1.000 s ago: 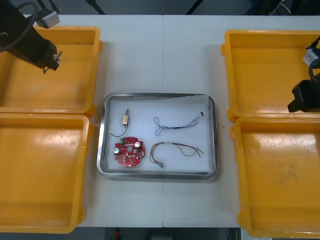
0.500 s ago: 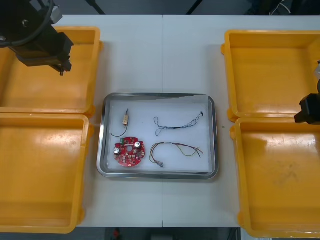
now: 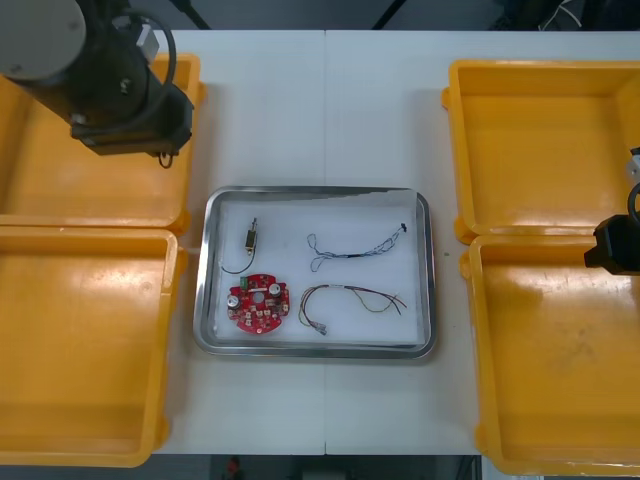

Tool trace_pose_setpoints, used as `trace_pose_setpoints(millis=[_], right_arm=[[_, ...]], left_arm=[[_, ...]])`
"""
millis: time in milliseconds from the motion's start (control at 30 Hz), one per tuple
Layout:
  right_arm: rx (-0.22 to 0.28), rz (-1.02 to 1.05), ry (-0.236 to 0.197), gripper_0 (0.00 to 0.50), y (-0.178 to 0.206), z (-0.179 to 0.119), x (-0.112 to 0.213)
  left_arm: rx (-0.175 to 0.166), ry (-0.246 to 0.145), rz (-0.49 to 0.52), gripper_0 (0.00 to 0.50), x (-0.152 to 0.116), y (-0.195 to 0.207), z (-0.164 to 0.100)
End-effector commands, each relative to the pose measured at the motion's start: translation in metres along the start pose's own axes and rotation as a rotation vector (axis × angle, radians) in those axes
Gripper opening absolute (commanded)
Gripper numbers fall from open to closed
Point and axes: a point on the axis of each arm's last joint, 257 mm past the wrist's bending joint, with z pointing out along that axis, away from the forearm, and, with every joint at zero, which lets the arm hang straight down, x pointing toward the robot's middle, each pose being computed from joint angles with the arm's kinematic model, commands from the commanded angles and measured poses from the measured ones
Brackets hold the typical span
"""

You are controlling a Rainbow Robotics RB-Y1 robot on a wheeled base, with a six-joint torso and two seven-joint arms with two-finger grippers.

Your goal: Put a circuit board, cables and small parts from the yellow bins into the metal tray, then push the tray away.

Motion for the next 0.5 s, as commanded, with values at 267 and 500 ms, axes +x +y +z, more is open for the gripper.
trace_pose_setpoints(millis=[267,500], right_arm=[[0.033,0.004,-0.04,0.5,-0.014,-0.014,-0.009],[0.033,0.004,-0.04,0.5,-0.014,-0.014,-0.009]], left_arm=[[0.048,0.004,-0.021,0.001,0.035,-0.051,0.028],[0.005,-0.015,0.042,0.001,0.055,-0.072,0.056]])
